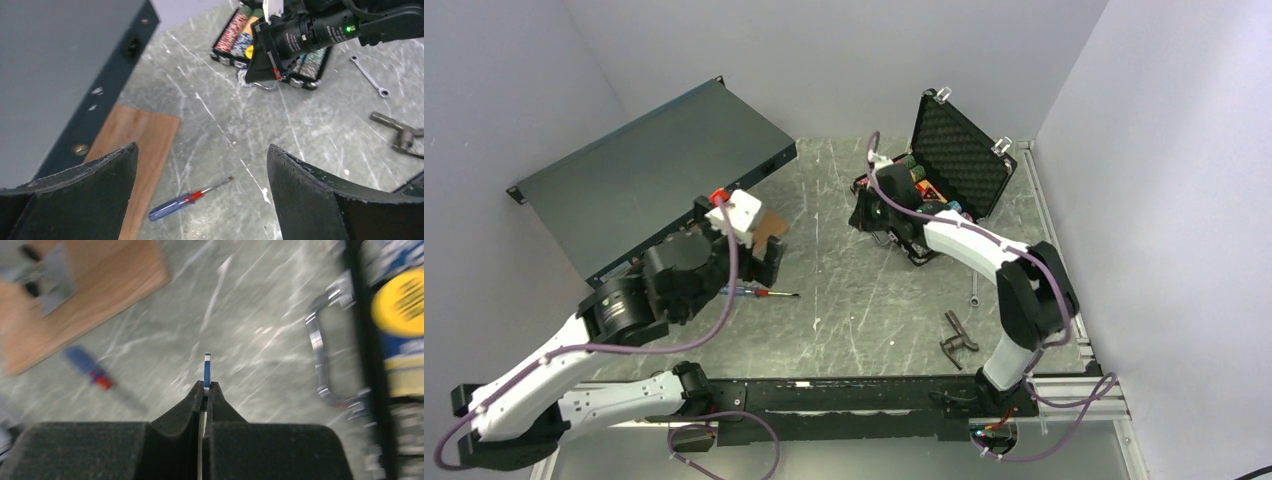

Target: Pack up texas hold em set

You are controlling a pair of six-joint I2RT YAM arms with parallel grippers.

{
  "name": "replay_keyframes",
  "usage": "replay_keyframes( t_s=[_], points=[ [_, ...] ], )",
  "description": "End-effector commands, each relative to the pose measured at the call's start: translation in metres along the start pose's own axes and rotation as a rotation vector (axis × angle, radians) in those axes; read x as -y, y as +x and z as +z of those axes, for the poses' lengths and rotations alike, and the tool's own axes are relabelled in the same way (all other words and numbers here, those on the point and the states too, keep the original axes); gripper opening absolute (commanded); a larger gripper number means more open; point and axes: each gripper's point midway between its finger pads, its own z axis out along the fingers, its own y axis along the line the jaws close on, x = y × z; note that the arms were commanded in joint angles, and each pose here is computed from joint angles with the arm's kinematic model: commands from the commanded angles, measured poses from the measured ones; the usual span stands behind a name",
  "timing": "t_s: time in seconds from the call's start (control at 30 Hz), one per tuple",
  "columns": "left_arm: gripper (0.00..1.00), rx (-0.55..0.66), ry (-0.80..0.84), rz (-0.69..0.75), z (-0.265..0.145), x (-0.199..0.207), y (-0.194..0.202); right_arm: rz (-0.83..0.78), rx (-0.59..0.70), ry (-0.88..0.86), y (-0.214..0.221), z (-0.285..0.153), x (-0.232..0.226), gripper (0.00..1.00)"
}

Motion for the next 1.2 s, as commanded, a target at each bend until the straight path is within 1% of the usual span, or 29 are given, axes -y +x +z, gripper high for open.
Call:
replay_keyframes(
  t_s=[0.0,0.13,0.17,0.3,0.37,0.5,0.9,1.07,1.17],
  points=[
    [0.99,0.073,-0.161,0.063,-0.004,-0.035,0.001,-0.312,0.078,0.345,-0.061,0.008,0.065,0.0],
    [0.99,0.078,-0.196,0.088,0.003,-0.038,0.015,-0.407,0.059,0.405,-0.099,0.026,0.084,0.0],
    [0.99,0.075,-0.194,0.088,0.004,-0.037,0.019,-0.434,0.029,0.416,-0.1,0.035,0.091,0.0],
    [0.99,0.064,-0.152,0.07,0.009,-0.028,0.033,-0.504,0.005,0.432,-0.115,0.053,0.097,0.0],
    [0.98,0.054,-0.133,0.069,0.011,-0.024,0.037,-0.52,-0.015,0.429,-0.116,0.06,0.101,0.0],
    [0.98,0.032,-0.149,0.092,0.014,-0.027,0.044,-0.546,-0.049,0.449,-0.116,0.071,0.11,0.0],
    [0.97,0.009,-0.115,0.11,0.022,-0.021,0.05,-0.57,-0.098,0.476,-0.107,0.077,0.126,0.0],
    [0.97,0.0,-0.128,0.107,0.024,-0.024,0.052,-0.575,-0.115,0.485,-0.105,0.08,0.13,0.09],
    [0.97,-0.012,-0.137,0.113,0.026,-0.026,0.055,-0.567,-0.105,0.485,-0.109,0.08,0.128,0.17]
  ],
)
